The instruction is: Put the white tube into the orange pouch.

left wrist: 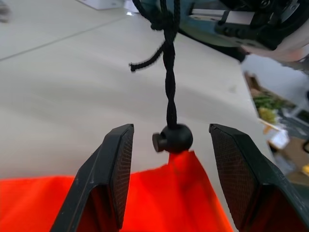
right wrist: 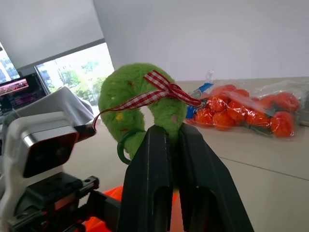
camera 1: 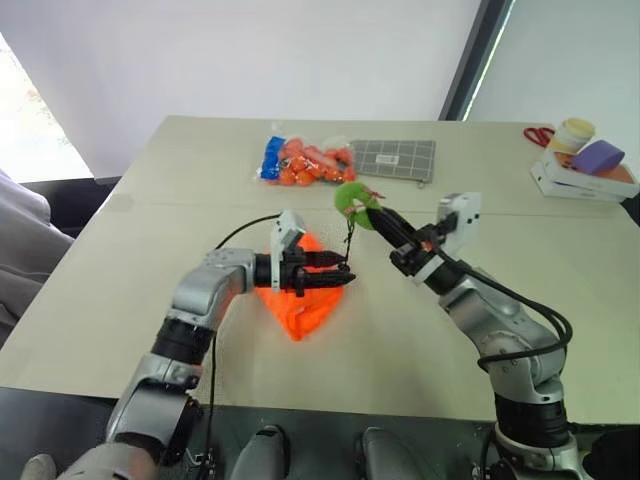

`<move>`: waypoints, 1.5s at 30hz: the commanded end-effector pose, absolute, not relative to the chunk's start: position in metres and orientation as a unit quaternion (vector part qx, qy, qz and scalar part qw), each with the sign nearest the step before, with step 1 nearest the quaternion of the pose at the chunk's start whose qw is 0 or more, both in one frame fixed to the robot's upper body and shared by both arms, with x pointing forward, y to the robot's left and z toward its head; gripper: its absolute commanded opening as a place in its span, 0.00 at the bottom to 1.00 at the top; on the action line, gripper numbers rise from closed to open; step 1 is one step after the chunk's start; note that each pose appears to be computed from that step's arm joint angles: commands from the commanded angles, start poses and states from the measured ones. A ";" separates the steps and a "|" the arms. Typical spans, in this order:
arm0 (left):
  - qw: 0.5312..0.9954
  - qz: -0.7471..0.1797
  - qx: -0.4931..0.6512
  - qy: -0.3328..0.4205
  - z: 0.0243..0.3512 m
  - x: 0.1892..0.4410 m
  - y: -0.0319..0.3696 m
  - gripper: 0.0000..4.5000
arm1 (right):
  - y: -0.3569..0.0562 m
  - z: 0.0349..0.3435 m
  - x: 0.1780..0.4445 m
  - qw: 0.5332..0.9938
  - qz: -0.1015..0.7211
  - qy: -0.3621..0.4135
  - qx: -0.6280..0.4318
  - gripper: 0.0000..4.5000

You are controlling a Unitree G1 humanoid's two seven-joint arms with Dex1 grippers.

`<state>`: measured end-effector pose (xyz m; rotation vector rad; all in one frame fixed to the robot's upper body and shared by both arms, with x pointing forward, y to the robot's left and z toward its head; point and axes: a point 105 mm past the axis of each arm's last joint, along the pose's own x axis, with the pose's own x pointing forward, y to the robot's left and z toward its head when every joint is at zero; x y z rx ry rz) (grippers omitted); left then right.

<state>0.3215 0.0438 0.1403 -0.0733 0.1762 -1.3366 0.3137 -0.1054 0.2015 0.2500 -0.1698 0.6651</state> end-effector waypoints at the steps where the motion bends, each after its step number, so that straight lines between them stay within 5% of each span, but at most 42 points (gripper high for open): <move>1: 0.797 -0.601 -0.034 0.046 0.156 0.310 0.042 0.58 | -0.107 0.213 0.310 0.932 0.322 -0.112 0.123 0.00; 11: 0.829 -0.546 -0.102 0.063 0.151 0.309 0.038 0.58 | -0.100 0.210 0.311 0.929 0.333 -0.108 0.120 0.00; 38: 0.839 -0.534 -0.057 0.089 0.142 0.308 0.031 0.58 | -0.097 0.209 0.310 0.930 0.329 -0.116 0.114 0.00; 45: 0.838 -0.535 -0.057 0.091 0.142 0.308 0.031 0.03 | -0.097 0.209 0.311 0.930 0.329 -0.116 0.114 0.00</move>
